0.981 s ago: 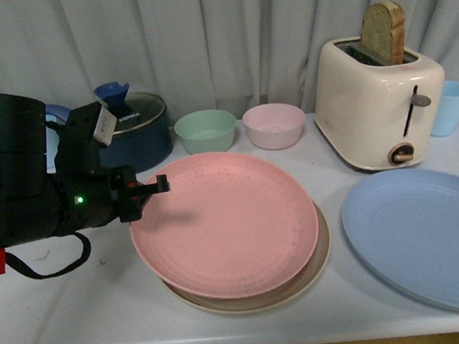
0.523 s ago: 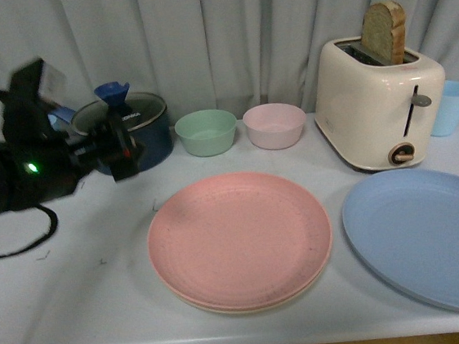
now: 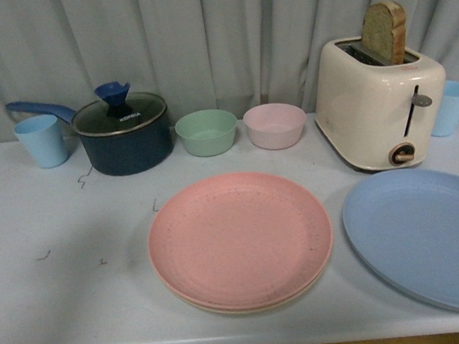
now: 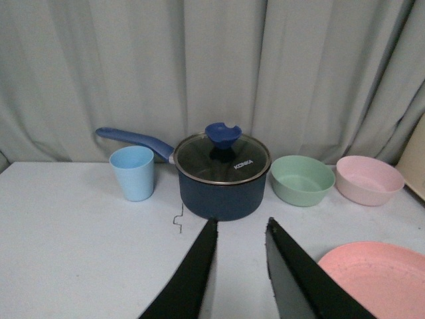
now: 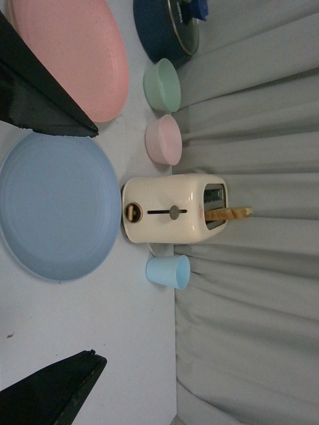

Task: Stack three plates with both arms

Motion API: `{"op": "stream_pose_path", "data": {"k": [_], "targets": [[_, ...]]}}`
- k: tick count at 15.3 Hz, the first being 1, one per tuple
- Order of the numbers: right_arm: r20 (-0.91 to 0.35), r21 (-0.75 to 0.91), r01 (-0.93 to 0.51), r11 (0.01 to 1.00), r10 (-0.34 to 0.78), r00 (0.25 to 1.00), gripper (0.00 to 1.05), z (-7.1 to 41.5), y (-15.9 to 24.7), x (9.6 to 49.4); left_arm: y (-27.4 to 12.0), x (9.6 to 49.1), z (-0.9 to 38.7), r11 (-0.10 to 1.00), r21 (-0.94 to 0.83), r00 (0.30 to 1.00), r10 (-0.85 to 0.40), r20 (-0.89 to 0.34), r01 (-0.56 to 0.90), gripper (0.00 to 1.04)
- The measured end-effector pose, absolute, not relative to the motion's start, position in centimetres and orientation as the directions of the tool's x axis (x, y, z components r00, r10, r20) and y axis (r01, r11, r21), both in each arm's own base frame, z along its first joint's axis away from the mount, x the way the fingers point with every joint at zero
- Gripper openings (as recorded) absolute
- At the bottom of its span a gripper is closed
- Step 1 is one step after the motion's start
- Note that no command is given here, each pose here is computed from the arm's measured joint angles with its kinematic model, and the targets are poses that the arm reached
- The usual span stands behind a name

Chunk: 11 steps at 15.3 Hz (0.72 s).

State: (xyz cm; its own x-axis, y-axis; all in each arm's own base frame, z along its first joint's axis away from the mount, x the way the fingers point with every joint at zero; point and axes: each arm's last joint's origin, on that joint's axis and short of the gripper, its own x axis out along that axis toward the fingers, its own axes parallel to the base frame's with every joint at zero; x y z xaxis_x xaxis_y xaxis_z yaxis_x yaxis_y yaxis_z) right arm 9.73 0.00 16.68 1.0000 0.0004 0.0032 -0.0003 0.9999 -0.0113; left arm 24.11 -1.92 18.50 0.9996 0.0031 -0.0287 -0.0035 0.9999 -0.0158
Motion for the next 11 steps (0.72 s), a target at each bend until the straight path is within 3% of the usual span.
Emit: {"op": "stream_pose_path", "data": {"k": [2, 11], "targets": [[0.003, -0.011, 0.000, 1.000, 0.000, 1.000, 0.98, 16.7, 0.0, 9.7, -1.5, 21.9, 18.6, 1.000, -0.018, 1.000, -0.005, 0.007, 0.005, 0.02], [0.003, -0.011, 0.000, 1.000, 0.000, 1.000, 0.98, 16.7, 0.0, 9.7, 0.0, 15.7, 15.9, 1.000, -0.015, 0.999, 0.000, -0.033, -0.001, 0.02]]}}
